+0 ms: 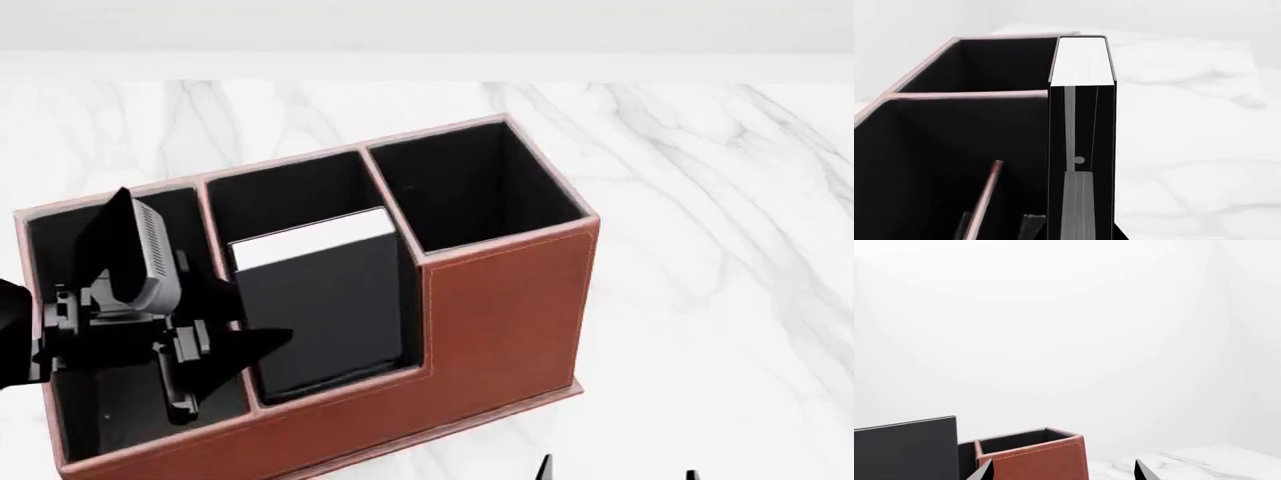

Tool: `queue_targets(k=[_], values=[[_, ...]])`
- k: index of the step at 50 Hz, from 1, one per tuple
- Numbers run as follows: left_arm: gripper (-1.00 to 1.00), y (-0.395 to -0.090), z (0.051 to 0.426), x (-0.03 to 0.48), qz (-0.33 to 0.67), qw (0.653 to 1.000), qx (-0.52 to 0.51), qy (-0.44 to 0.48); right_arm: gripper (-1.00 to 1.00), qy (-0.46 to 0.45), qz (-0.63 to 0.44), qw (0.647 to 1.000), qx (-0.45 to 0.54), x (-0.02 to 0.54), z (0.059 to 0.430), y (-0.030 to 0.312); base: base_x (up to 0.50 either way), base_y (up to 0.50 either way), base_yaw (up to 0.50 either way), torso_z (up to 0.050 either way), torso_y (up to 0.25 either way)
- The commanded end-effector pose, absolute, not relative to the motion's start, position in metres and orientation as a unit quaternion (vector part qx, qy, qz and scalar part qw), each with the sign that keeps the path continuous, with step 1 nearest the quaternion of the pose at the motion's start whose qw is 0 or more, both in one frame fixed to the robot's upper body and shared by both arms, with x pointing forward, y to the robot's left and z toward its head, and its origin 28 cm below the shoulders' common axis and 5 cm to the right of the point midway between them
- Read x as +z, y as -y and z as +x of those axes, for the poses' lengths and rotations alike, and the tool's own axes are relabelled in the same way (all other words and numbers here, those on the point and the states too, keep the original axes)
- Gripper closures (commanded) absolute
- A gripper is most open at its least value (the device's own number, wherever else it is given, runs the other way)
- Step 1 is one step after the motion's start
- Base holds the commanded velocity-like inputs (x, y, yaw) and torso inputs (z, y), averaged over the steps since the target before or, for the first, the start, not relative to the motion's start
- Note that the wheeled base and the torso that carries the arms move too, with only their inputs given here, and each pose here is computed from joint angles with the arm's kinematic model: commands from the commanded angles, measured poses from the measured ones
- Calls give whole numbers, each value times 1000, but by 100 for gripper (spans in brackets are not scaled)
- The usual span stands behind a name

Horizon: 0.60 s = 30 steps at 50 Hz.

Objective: Pick up the book and place it in the back compartment of the caddy.

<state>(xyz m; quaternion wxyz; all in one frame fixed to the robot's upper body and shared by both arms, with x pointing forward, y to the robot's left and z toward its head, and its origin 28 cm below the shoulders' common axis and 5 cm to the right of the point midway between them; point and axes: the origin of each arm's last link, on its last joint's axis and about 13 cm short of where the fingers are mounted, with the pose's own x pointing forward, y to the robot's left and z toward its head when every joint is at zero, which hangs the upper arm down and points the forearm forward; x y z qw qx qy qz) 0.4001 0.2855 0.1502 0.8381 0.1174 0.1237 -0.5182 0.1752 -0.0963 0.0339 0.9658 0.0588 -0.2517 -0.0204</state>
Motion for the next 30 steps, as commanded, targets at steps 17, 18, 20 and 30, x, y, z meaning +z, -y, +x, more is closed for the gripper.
queue_targets(k=[17,18,20,30], values=[[100,-281,416,154,107,854,-500,-98,-100,250,59,966,-20,33,176,96,0,0,0,0,1],[100,-281,417,154,107,854,-500,-98,-100,250,59,966,-20,33,176,96,0,0,0,0,0],[100,-281,417,153,108,854,-500,-99,-100,250,59,966,-21,33,176,96,0,0,0,0,5],[100,-279,416,147,116,853,-497,-107,-100,250,59,966,-21,33,176,96,0,0,0,0,1]])
